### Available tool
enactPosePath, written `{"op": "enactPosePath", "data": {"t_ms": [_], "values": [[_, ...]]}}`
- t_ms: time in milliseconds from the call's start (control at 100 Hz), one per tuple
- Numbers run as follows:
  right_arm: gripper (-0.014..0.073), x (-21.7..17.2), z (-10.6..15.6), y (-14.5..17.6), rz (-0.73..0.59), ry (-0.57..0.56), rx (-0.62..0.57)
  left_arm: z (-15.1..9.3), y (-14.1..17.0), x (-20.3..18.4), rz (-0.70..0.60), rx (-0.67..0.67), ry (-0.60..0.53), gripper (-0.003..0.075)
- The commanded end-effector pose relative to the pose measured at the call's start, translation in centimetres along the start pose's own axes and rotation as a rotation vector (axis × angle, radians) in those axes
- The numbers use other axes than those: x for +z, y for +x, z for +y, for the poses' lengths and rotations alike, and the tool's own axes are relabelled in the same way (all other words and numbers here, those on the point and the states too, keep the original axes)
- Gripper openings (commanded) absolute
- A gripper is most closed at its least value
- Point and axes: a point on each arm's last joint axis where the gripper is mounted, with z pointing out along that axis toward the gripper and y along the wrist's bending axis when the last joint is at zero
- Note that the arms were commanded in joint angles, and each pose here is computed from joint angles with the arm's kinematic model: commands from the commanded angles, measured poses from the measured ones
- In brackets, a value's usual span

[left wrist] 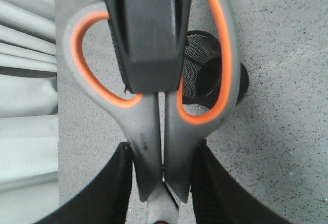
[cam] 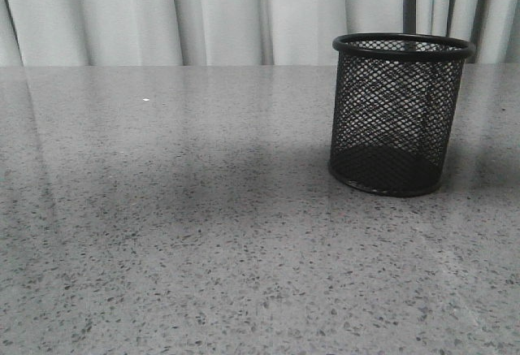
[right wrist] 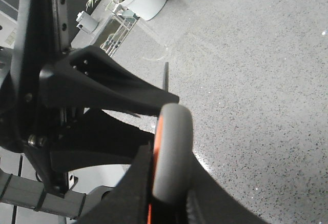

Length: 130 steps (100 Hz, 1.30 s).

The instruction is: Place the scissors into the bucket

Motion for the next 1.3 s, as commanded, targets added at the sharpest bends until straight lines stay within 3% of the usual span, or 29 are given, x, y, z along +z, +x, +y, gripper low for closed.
{"op": "enactPosePath", "data": {"t_ms": [0,110,210,310,460,900,1210,1290], "values": [[-0.0072,-0.6,1.4,-1.0,-0.067,-0.045,-0.032,0.6,-1.4,-1.9,-0.105,-0.020,-0.095,0.0183],[-0.0072,-0.6,1.4,-1.0,-0.067,-0.045,-0.032,0.6,-1.4,-1.9,-0.105,-0.023,-0.096,0.0373],[-0.0062,-0.6,1.4,-1.0,-0.067,-0.045,-0.032,0.6,-1.3,-2.2,-0.104,-0.031,-0.107,0.0449],[-0.0049,-0.8,1.5,-1.1,-0.059,-0.018,-0.070,0.7,-1.0,-3.2,-0.103,-0.055,-0.143,0.0450],[-0.0046,-1.3,2.3,-2.0,-0.052,0.030,-0.143,1.6,0.3,-5.7,-0.118,-0.294,-0.259,0.0450],[-0.0046,-5.4,4.6,-4.2,0.014,0.444,-0.290,1.5,5.0,-12.7,-0.016,-0.591,-0.514,0.0450],[-0.0046,-8.6,5.3,-3.7,0.173,0.708,-0.238,0.6,6.4,-13.8,0.059,-0.723,-0.505,0.0449],[-0.0046,-8.7,5.2,-3.7,0.169,0.728,-0.233,0.5,6.5,-13.8,0.064,-0.726,-0.500,0.0449]]}}
